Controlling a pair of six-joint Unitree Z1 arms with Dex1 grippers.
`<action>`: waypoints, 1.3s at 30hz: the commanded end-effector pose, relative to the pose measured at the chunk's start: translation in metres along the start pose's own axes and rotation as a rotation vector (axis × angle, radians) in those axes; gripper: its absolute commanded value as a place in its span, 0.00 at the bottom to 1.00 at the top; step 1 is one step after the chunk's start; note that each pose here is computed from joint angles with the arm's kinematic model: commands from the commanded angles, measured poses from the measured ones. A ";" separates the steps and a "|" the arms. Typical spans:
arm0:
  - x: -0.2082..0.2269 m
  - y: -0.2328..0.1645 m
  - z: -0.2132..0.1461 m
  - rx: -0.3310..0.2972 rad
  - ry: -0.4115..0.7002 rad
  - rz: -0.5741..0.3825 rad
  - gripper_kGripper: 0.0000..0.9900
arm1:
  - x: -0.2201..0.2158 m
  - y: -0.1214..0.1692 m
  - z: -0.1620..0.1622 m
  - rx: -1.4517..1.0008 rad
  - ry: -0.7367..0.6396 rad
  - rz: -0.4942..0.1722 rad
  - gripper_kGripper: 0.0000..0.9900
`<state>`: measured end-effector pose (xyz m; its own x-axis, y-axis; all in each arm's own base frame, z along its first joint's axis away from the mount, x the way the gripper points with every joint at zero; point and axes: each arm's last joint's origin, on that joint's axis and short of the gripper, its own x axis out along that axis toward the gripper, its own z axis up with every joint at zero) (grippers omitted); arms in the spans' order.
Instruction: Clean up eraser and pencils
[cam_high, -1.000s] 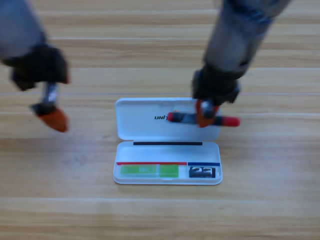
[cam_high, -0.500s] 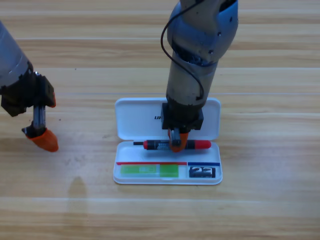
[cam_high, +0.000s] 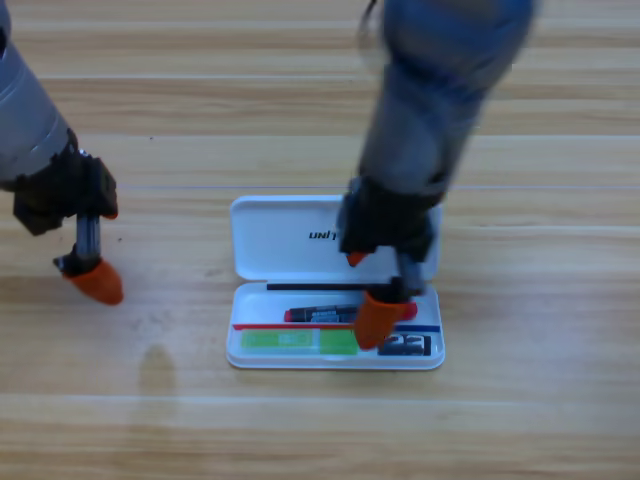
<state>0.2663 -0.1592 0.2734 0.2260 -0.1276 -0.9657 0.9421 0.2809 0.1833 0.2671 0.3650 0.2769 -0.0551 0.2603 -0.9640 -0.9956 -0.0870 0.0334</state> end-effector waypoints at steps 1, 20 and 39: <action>0.004 0.053 0.011 -0.037 -0.047 0.059 0.89 | -0.115 0.087 -0.041 -0.022 -0.309 -0.031 1.00; 0.138 0.137 0.039 -0.055 -0.321 -0.342 0.00 | -0.121 0.147 -0.117 0.107 -0.549 -0.046 1.00; 0.102 0.083 0.078 0.089 -0.388 -0.627 0.00 | -0.117 0.145 -0.117 0.115 -0.538 -0.045 1.00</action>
<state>0.4133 -0.1969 0.1917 -0.2555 -0.5845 -0.7701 0.9359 0.0503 -0.3487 0.1313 0.2088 0.3775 -0.0103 0.7368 -0.6761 -0.9997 0.0063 0.0221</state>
